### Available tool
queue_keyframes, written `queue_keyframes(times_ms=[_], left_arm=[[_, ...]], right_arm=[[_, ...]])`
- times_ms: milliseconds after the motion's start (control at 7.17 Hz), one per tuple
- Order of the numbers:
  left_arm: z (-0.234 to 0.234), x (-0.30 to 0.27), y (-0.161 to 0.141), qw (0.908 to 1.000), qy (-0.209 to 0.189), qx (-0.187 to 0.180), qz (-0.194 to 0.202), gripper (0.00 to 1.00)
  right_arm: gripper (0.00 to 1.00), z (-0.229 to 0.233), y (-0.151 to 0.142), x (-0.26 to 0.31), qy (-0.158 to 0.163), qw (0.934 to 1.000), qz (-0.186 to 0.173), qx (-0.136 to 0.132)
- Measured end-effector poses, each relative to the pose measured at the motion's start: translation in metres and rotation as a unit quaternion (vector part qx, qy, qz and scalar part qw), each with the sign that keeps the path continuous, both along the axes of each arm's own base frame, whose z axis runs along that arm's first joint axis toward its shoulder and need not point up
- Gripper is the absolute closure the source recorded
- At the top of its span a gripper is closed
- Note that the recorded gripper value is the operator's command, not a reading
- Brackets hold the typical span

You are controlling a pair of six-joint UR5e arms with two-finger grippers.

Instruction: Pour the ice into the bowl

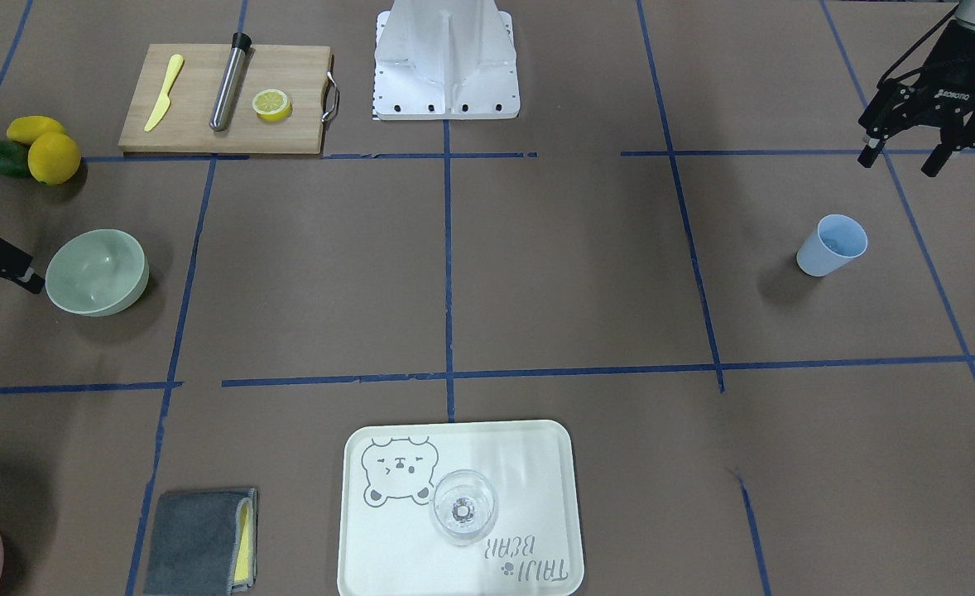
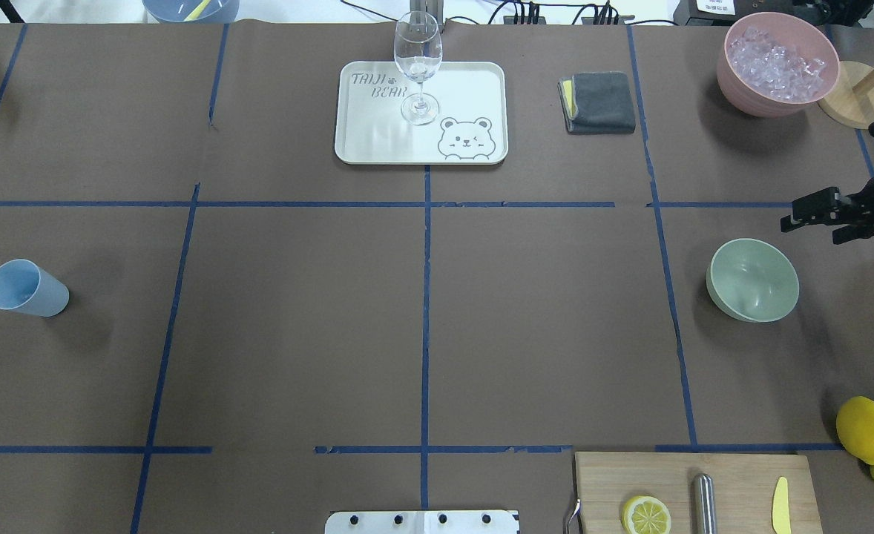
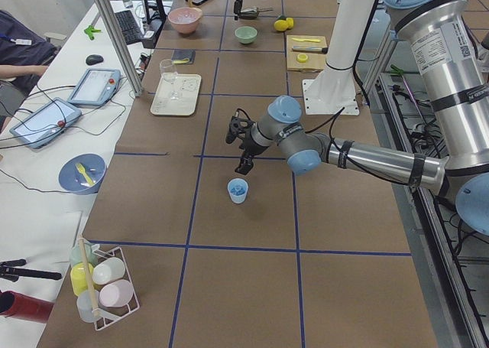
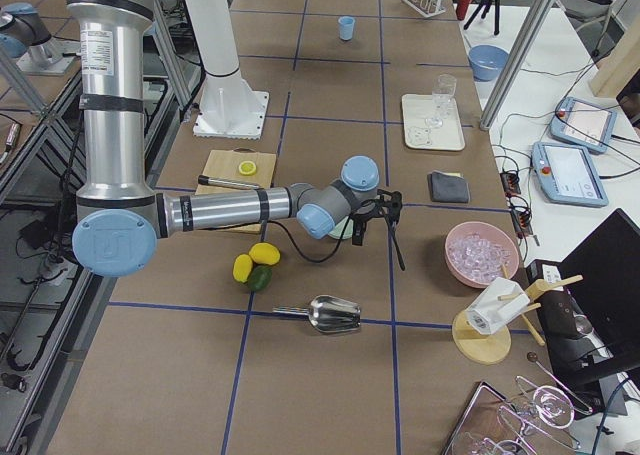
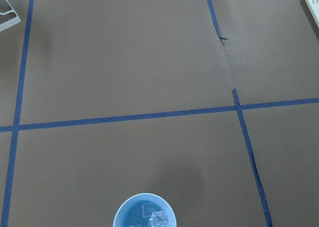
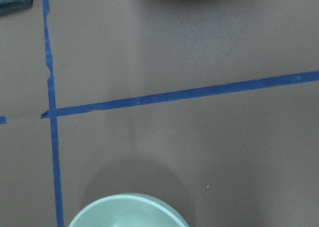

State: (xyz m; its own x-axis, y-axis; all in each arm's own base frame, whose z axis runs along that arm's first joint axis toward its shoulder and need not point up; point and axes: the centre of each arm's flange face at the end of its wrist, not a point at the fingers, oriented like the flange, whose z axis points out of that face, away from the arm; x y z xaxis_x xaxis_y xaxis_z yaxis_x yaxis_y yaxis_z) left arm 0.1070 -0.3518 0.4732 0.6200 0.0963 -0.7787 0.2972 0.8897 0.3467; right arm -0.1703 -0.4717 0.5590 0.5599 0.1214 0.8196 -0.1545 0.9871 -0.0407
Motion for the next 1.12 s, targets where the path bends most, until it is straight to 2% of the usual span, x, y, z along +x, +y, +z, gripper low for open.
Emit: queue_keyframes(times_ms=[279, 418, 558, 697, 1115], left_arm=[[-0.003, 0.008, 0.007, 0.9998, 0.008, 0.002, -0.017, 0.00], [-0.004, 0.009, 0.008, 0.9998, 0.009, 0.003, -0.019, 0.00], [-0.004, 0.009, 0.008, 0.9998, 0.009, 0.003, -0.019, 0.00], [-0.003, 0.010, 0.009, 0.9998, 0.008, 0.003, -0.018, 0.00], [-0.001, 0.020, 0.012, 0.9997, 0.004, 0.000, -0.022, 0.00]], right_arm=[[0.00, 0.014, 0.025, -0.024, 0.011, 0.9999, -0.010, 0.004], [0.20, 0.020, 0.033, -0.032, 0.015, 0.9997, -0.017, 0.003], [0.85, 0.026, 0.041, -0.038, 0.019, 0.9995, -0.024, 0.000], [1.00, 0.029, 0.045, -0.043, 0.022, 0.9993, -0.029, -0.002], [1.00, 0.031, 0.051, -0.043, 0.022, 0.9992, -0.034, -0.003]])
